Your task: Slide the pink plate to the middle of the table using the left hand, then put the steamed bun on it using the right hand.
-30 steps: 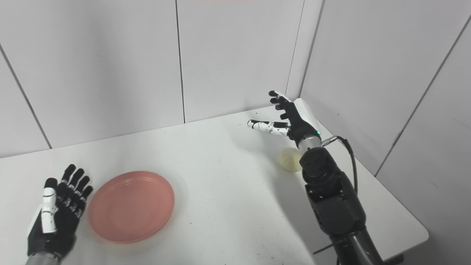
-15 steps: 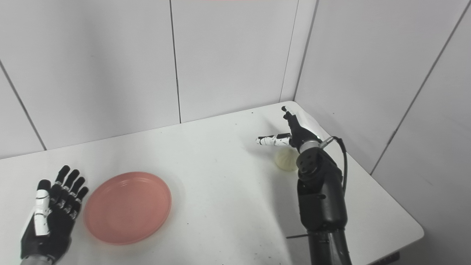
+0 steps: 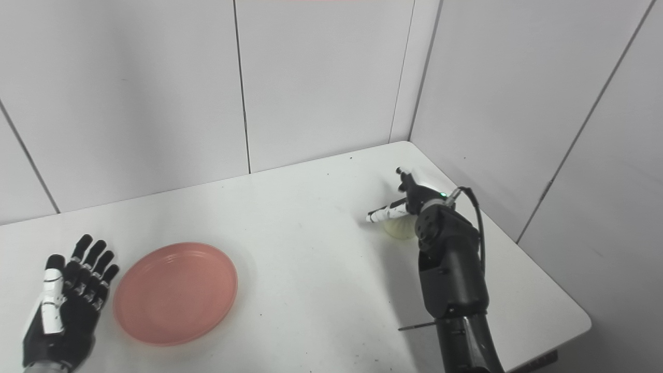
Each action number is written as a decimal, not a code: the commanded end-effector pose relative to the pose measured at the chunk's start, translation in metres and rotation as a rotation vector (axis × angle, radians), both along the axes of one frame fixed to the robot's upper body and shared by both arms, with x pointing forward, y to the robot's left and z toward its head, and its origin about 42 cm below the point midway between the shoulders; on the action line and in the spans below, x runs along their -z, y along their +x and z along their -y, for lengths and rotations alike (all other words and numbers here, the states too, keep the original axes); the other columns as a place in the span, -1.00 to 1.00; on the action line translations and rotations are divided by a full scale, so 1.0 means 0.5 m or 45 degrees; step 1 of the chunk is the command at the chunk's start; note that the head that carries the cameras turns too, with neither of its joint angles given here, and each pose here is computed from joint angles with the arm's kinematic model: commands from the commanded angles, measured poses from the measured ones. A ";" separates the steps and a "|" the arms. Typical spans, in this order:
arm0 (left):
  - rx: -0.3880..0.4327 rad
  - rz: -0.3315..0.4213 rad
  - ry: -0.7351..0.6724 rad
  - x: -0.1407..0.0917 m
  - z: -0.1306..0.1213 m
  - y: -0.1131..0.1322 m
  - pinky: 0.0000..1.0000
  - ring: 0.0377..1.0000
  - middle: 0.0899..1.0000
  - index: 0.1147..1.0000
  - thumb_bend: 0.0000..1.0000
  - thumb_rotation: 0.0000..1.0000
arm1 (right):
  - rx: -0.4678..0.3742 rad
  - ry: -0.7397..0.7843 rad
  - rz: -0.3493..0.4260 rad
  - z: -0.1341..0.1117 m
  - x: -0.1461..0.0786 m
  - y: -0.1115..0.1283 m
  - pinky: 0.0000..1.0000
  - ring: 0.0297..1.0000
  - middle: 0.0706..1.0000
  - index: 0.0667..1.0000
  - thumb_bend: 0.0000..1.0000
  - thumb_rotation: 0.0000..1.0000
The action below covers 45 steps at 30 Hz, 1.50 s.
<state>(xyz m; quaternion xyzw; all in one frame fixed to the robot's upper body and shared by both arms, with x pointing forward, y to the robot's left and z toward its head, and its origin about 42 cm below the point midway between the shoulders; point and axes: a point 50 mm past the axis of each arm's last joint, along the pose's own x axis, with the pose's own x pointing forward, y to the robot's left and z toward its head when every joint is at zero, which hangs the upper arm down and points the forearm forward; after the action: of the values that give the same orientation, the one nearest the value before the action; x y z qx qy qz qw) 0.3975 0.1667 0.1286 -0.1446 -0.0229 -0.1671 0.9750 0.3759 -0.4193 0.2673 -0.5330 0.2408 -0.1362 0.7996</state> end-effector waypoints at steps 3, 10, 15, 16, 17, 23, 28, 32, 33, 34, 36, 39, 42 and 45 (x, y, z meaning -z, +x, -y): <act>0.005 0.003 0.001 -0.009 0.000 0.005 1.00 1.00 0.98 0.95 0.21 0.91 | -0.001 -0.086 0.030 0.013 -0.044 0.003 0.05 0.35 0.50 0.89 0.80 -0.18; 0.004 0.006 0.001 -0.012 0.002 0.004 1.00 1.00 0.99 0.96 0.20 0.90 | -0.029 -0.106 -0.043 0.018 -0.042 -0.003 0.07 0.32 0.48 0.88 0.82 -0.27; 0.006 0.008 0.006 -0.018 0.005 0.003 1.00 1.00 0.98 0.95 0.20 0.91 | 0.007 -0.119 -0.090 0.032 -0.021 0.003 0.62 0.89 0.93 0.85 0.89 -0.42; 0.003 0.006 0.007 -0.019 0.005 0.002 1.00 1.00 0.98 0.94 0.20 0.90 | 0.015 -0.138 -0.096 0.034 -0.018 0.004 0.76 0.95 0.95 0.81 0.90 -0.45; 0.000 0.005 0.007 -0.020 0.005 0.002 1.00 1.00 0.97 0.94 0.20 0.90 | 0.024 -0.153 -0.106 0.037 -0.015 0.005 0.81 0.97 0.96 0.80 0.90 -0.45; 0.013 0.007 -0.002 -0.018 0.006 0.004 1.00 1.00 0.98 0.95 0.21 0.89 | 0.044 -0.195 -0.064 0.036 -0.010 0.005 0.88 1.00 0.92 0.72 0.86 -0.49; 0.014 0.006 0.005 -0.017 0.006 0.005 1.00 1.00 0.99 0.96 0.22 0.90 | 0.027 -0.197 -0.085 0.032 -0.015 0.002 0.89 1.00 0.93 0.71 0.85 -0.50; 0.015 0.006 0.004 -0.016 0.005 0.004 1.00 1.00 0.99 0.95 0.20 0.88 | 0.028 -0.184 -0.059 0.037 -0.014 -0.003 0.79 0.93 0.84 0.61 0.91 -0.78; 0.014 0.006 0.002 -0.016 0.005 0.004 1.00 1.00 0.99 0.95 0.20 0.87 | 0.034 -0.183 -0.048 0.040 -0.012 -0.003 0.45 0.63 0.63 0.58 0.87 -0.88; 0.012 0.004 -0.004 -0.016 0.006 0.004 1.00 1.00 0.99 0.95 0.20 0.87 | 0.038 -0.178 -0.041 0.042 -0.010 -0.002 0.02 0.16 0.26 0.56 0.52 -0.94; 0.010 0.005 -0.001 -0.018 0.006 0.003 1.00 1.00 0.98 0.94 0.19 0.85 | 0.033 -0.170 -0.018 0.038 -0.012 -0.004 -0.55 -0.47 -0.08 0.50 0.20 -0.99; 0.018 0.003 -0.005 -0.021 0.008 0.003 1.00 1.00 1.00 0.96 0.18 0.87 | 0.027 -0.182 0.024 0.043 -0.010 -0.004 -0.68 -0.58 -0.13 0.33 0.14 -1.00; 0.019 0.006 0.000 -0.023 0.010 0.001 1.00 1.00 1.00 0.95 0.18 0.87 | 0.036 -0.172 0.040 0.047 -0.012 0.000 -0.63 -0.51 -0.14 -0.01 0.08 -1.00; 0.016 0.001 -0.003 -0.022 0.011 0.001 1.00 1.00 1.00 0.96 0.18 0.86 | 0.039 -0.152 0.051 0.047 -0.016 0.003 -0.46 -0.37 -0.24 -0.03 0.05 -1.00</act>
<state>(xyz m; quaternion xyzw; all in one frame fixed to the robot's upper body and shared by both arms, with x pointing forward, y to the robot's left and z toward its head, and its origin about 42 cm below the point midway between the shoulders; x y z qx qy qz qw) 0.3960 0.1647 0.1321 -0.1451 -0.0135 -0.1681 0.9749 0.3731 -0.4362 0.2489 -0.5632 0.2549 -0.1453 0.7725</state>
